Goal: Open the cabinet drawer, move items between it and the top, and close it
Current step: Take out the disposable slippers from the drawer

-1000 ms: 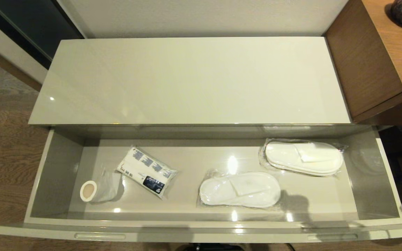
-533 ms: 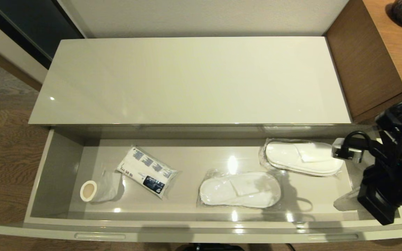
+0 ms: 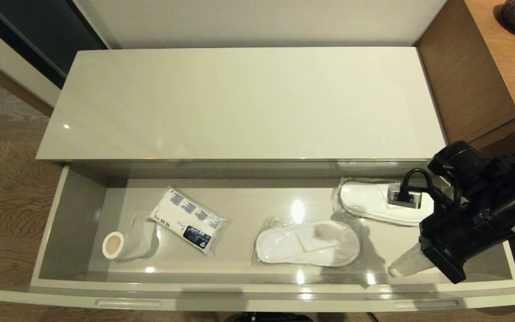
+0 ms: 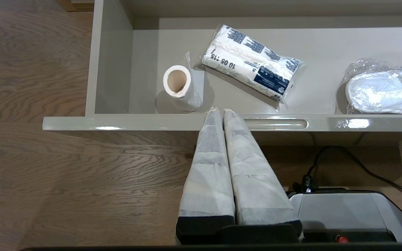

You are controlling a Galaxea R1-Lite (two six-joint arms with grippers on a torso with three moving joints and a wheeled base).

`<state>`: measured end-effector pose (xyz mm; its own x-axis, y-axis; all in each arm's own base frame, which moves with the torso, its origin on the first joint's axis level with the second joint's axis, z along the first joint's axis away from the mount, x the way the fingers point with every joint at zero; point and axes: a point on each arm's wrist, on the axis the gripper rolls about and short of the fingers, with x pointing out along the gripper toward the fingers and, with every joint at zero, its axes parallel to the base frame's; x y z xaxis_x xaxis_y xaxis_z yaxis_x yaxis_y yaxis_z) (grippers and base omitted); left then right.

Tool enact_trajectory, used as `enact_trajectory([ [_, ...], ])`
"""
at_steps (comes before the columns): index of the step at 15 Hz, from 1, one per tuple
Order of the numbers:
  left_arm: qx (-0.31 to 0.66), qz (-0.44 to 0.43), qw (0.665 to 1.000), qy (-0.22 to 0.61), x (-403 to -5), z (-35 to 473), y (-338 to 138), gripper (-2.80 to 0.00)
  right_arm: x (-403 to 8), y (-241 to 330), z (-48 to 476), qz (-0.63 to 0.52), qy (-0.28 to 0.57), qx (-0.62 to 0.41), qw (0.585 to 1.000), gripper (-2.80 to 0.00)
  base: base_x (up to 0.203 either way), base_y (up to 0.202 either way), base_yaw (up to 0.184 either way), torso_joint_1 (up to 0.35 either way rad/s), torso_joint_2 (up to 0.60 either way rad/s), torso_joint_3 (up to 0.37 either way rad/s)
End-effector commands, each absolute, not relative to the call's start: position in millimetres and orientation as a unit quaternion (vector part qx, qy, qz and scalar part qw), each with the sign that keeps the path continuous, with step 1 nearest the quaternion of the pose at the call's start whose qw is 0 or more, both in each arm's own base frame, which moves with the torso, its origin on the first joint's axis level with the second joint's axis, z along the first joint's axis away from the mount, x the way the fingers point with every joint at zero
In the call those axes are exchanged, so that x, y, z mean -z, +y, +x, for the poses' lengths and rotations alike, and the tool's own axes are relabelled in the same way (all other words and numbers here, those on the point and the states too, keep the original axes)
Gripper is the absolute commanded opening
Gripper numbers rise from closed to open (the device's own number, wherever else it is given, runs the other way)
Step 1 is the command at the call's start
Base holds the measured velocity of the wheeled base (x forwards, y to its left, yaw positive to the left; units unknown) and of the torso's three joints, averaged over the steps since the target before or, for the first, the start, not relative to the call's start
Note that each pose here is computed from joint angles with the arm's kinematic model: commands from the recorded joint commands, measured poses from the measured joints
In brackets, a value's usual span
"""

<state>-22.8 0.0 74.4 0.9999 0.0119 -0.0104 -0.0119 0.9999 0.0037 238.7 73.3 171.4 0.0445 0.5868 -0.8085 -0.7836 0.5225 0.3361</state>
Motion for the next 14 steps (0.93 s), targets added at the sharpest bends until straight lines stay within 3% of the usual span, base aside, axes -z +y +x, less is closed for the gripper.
enact_trajectory([
  [1, -0.007, 0.002, 1.0, 0.006, -74, -23, 0, -2.8, -182, 81, 225, -0.081, 0.476, -0.543, 0.688, -2.8, 0.0, 0.0, 0.0, 0.0, 0.0, 0.0],
  [3, -0.007, 0.002, 1.0, 0.006, -74, -23, 0, -2.8, -186, 90, 216, -0.1, 0.495, -0.553, 0.663, -2.8, 0.0, 0.0, 0.0, 0.0, 0.0, 0.0],
  [5, -0.007, 0.002, 1.0, 0.006, -74, -23, 0, -2.8, -187, 89, 218, -0.159, 0.527, -0.504, 0.666, -2.8, 0.0, 0.0, 0.0, 0.0, 0.0, 0.0],
  [7, -0.007, 0.002, 1.0, 0.006, -74, -23, 0, -2.8, -183, 86, 223, -0.138, 0.541, -0.471, 0.683, -2.8, 0.0, 0.0, 0.0, 0.0, 0.0, 0.0],
  [10, -0.007, 0.002, 1.0, 0.006, -74, -23, 0, -2.8, -174, 68, 236, 0.005, 0.57, -0.349, 0.744, -2.8, 0.0, 0.0, 0.0, 0.0, 0.0, 0.0],
  [12, -0.007, 0.002, 1.0, 0.006, -74, -23, 0, -2.8, -168, 63, 241, 0.081, 0.51, -0.288, 0.806, -2.8, 0.0, 0.0, 0.0, 0.0, 0.0, 0.0],
  [14, -0.007, 0.002, 1.0, 0.006, -74, -23, 0, -2.8, -151, 62, 234, 0.08, 0.451, -0.231, 0.859, -2.8, 0.0, 0.0, 0.0, 0.0, 0.0, 0.0],
])
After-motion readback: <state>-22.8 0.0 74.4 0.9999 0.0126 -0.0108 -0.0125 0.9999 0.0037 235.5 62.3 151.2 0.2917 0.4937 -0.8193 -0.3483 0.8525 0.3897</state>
